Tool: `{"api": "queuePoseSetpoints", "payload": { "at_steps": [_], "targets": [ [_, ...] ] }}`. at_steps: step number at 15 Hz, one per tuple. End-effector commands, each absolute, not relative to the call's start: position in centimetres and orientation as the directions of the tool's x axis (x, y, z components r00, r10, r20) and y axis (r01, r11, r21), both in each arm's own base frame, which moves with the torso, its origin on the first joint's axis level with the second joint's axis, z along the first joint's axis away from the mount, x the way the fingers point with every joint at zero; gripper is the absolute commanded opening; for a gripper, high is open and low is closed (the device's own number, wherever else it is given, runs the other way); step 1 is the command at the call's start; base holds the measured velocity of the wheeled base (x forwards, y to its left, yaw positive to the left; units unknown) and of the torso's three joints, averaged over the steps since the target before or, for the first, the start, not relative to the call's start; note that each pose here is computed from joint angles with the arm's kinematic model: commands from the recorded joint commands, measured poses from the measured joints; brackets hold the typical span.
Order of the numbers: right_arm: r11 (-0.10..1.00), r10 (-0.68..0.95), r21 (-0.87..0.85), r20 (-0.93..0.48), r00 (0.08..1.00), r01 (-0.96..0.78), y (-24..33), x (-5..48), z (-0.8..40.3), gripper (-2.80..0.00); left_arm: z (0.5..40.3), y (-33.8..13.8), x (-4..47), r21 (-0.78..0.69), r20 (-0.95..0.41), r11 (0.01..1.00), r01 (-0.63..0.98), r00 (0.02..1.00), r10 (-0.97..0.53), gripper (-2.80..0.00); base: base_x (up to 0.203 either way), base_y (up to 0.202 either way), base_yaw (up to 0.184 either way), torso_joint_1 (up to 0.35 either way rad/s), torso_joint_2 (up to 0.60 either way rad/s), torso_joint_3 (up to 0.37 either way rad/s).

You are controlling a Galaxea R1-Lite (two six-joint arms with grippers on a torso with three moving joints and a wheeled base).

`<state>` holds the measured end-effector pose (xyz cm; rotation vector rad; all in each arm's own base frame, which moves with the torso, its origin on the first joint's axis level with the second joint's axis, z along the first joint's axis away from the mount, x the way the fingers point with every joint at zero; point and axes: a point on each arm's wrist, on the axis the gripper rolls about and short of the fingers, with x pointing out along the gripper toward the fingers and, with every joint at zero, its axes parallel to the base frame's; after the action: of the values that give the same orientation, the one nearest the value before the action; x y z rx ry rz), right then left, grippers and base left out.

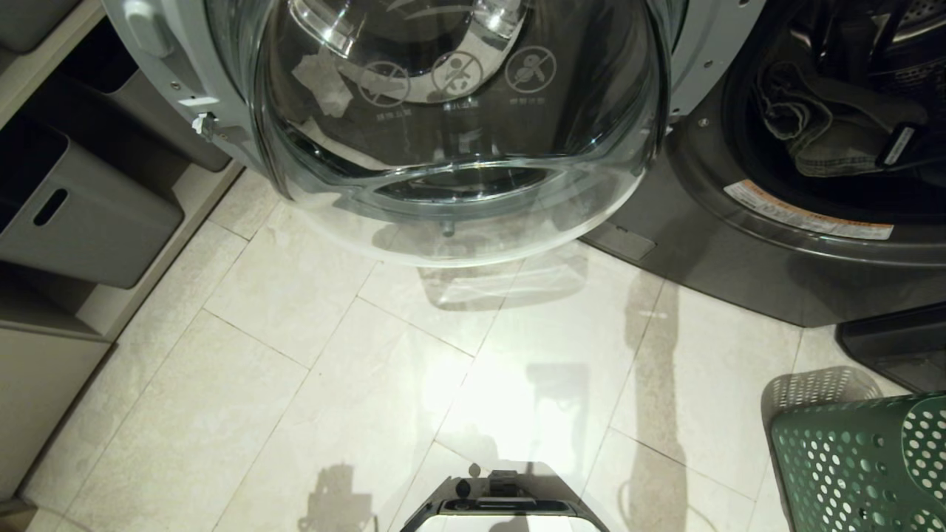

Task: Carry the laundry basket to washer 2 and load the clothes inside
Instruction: Place the clothes into the washing machine, then close the washing machine door with the left hand

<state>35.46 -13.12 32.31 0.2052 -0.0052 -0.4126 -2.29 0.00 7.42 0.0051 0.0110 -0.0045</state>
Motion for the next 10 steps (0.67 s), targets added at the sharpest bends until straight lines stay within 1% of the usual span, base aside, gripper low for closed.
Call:
{"api": "queuePoseSetpoints", "payload": {
  "at_steps": [1,4,6,10],
  "targets": [
    [0.891,-0.421,0.177,-0.022,0.907,0.418,-14.4,36.4,32.1,-2.80,7.4,0.0,-2.3,0.005,-0.011,1.000,0.005,1.000,-0.005,-2.80,0.000,0.000,0.000,0.000,0.00,0.000],
    [0.895,-0.439,0.083,-0.010,0.899,0.438,-15.7,37.8,31.3,-2.80,7.4,0.0,-2.3,0.005,-0.011,1.000,0.005,1.000,-0.005,-2.80,0.000,0.000,0.000,0.000,0.00,0.000],
    [0.892,-0.445,0.078,-0.016,0.895,0.445,-16.0,37.8,31.1,-2.80,7.4,0.0,-2.3,0.005,-0.011,1.000,0.003,1.000,-0.003,-2.80,0.000,0.000,0.000,0.000,0.00,0.000],
    [0.874,-0.486,0.013,-0.031,0.873,0.487,-17.6,36.8,30.8,-2.80,7.4,0.0,-2.3,0.006,-0.011,1.000,0.005,1.000,-0.005,-2.80,0.000,0.000,0.000,0.000,0.00,0.000]
  ]
}}
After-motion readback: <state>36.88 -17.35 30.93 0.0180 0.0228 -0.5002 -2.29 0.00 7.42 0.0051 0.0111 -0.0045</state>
